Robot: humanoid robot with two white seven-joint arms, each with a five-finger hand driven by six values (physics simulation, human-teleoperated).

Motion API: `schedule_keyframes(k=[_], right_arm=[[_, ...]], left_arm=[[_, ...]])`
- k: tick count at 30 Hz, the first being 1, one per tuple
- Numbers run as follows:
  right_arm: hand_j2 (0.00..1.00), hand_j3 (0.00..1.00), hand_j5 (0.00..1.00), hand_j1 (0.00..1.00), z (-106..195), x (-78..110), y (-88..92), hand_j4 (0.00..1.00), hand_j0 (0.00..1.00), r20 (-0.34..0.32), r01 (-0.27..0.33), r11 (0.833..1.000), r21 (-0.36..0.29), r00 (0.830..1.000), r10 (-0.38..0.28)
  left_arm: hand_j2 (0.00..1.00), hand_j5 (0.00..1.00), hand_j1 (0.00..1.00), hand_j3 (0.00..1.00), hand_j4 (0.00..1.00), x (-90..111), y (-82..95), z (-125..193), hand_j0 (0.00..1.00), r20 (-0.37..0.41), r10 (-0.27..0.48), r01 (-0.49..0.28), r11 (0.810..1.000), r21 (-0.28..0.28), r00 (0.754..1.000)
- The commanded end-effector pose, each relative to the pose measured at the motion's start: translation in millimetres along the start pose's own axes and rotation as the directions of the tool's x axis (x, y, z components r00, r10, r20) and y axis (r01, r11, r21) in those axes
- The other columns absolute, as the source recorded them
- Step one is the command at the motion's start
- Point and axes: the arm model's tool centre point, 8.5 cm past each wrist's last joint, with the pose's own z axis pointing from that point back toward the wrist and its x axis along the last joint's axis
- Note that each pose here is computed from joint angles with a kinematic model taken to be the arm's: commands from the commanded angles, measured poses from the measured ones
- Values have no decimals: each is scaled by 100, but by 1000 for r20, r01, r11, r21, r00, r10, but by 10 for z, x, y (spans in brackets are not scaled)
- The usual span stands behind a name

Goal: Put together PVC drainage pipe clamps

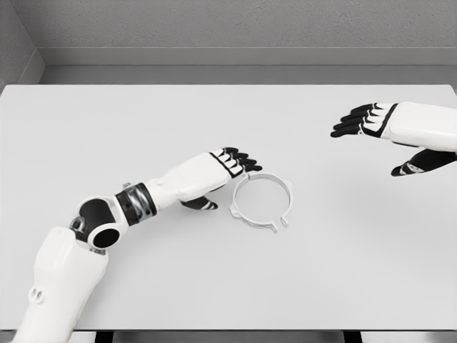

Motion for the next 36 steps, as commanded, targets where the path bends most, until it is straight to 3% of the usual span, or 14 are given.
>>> schedule_keyframes(k=[1, 12, 15, 22, 33, 36], right_arm=[[100, 100, 100, 100, 15, 6, -32, 100, 100, 6, 14, 1000, -17, 1000, -14], [100, 100, 100, 100, 57, 16, -46, 100, 100, 0, 1, 1000, -16, 1000, -1], [100, 100, 100, 100, 120, 28, -13, 100, 100, -1, -9, 1000, 14, 1000, 9], [100, 100, 100, 100, 357, 43, -153, 100, 100, -25, 10, 1000, 19, 1000, -10], [100, 100, 100, 100, 311, 52, -102, 100, 100, -11, 22, 1000, 22, 1000, -22], [100, 100, 100, 100, 328, 47, -107, 100, 100, -16, 22, 999, 25, 1000, -21]], left_arm=[[100, 100, 100, 100, 100, 0, -14, -13, 100, -5, 4, -4, 1000, -1, 1000], [100, 100, 100, 100, 100, 85, -45, -129, 100, 1, -9, 9, 1000, -9, 1000], [100, 100, 100, 100, 100, 156, -61, -188, 100, 18, -2, 2, 1000, -5, 1000], [100, 100, 100, 100, 100, 251, -87, -268, 100, 44, 0, 0, 1000, -10, 999], [100, 100, 100, 100, 100, 267, -77, -295, 100, 46, 2, -2, 1000, -5, 999], [100, 100, 100, 100, 100, 143, -47, -180, 100, 21, -1, 1, 1000, -4, 1000]])
